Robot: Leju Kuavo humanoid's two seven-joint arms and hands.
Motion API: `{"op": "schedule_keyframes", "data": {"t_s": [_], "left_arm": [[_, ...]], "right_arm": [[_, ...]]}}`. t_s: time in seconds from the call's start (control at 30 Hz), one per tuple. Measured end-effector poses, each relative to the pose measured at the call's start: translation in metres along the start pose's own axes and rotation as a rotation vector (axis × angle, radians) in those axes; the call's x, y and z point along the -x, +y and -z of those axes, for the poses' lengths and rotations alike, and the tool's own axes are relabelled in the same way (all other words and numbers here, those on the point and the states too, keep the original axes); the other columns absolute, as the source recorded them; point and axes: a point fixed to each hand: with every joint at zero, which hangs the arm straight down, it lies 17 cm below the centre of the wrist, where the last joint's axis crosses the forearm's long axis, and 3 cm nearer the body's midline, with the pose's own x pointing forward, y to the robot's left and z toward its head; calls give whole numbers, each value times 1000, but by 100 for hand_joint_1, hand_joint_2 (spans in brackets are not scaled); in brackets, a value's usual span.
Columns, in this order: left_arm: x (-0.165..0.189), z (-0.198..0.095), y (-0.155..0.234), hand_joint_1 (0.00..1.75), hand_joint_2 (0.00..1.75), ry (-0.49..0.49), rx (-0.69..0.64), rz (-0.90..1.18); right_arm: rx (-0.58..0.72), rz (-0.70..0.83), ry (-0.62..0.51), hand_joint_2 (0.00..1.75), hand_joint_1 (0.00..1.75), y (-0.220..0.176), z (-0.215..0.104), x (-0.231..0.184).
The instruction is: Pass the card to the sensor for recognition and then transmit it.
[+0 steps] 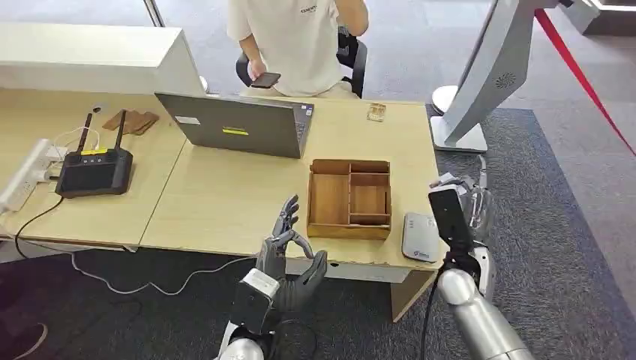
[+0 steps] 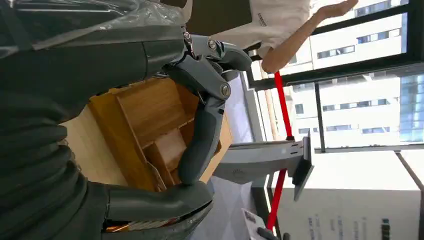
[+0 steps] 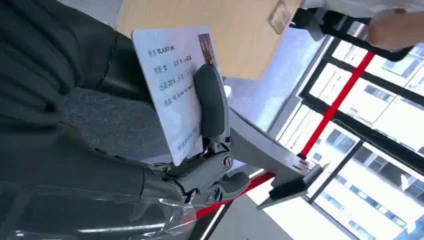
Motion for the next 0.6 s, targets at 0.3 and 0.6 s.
{"op": "schedule_keyframes", "data": {"t_s": [0.3, 0.6], "left_arm": [[-3, 5, -3, 0, 175, -5, 7, -16], [-10, 13, -13, 0, 175, -41, 22, -41]], "right_arm": [[-9, 6, -108, 175, 175, -13, 21, -56], [-83, 2, -178, 175, 175, -3, 62, -112]]}}
